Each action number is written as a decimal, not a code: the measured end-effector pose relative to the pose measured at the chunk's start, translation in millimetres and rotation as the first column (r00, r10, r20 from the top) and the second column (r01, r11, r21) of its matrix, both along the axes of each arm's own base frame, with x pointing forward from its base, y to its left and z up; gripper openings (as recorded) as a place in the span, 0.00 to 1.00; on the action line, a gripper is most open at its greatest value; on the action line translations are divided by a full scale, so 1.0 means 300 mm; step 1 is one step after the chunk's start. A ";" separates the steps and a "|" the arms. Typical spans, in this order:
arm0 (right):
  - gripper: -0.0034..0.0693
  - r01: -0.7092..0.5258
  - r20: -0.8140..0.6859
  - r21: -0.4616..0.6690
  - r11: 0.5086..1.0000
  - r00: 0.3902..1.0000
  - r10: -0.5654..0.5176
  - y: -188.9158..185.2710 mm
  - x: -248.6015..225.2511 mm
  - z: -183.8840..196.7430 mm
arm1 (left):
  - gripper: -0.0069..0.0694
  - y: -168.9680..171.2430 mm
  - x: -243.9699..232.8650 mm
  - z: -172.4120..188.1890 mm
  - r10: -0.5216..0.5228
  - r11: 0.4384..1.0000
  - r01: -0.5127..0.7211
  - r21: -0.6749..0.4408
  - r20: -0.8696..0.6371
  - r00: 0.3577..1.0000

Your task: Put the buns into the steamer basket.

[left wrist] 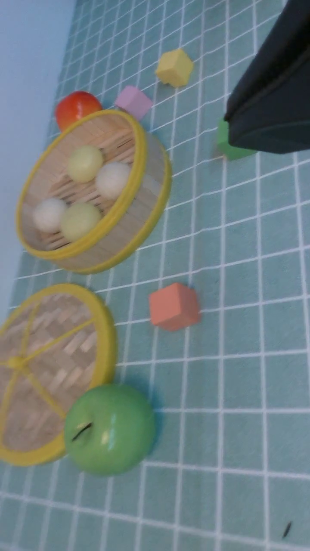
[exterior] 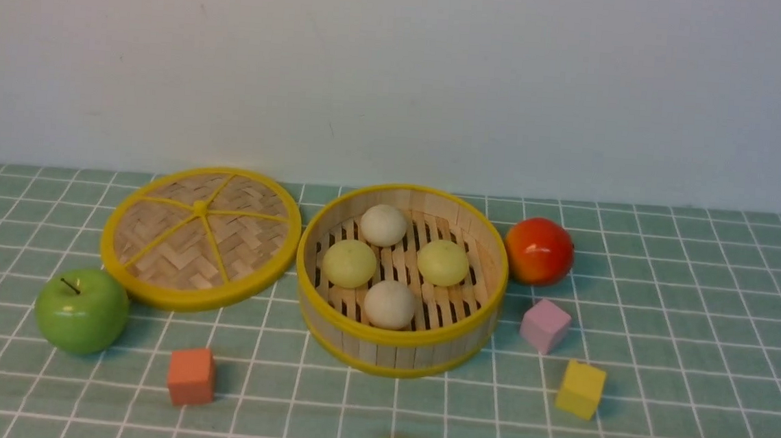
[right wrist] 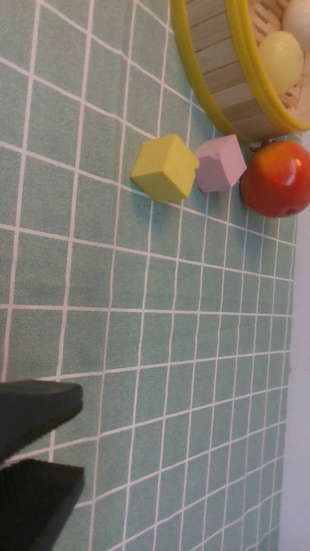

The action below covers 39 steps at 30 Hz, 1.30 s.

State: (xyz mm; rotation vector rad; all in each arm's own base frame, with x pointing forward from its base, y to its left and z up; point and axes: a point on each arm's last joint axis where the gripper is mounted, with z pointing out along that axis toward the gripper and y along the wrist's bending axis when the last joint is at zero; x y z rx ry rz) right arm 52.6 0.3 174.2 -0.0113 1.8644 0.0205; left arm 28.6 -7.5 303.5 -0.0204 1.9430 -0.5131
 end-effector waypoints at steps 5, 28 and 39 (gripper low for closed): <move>0.37 0.000 0.000 0.000 1.000 1.000 0.000 0.000 0.000 0.000 | 0.07 0.041 -0.039 0.005 0.041 0.998 -0.046 0.038 0.126 0.991; 0.37 0.000 0.000 0.001 1.000 1.000 0.000 0.000 0.000 0.000 | 0.07 0.020 0.084 -0.337 0.222 0.967 -0.231 0.103 0.092 0.971; 0.37 0.000 0.000 0.001 1.000 1.000 0.000 0.000 0.000 0.000 | 0.08 0.037 0.083 -0.437 0.340 0.935 -0.346 0.075 0.088 0.936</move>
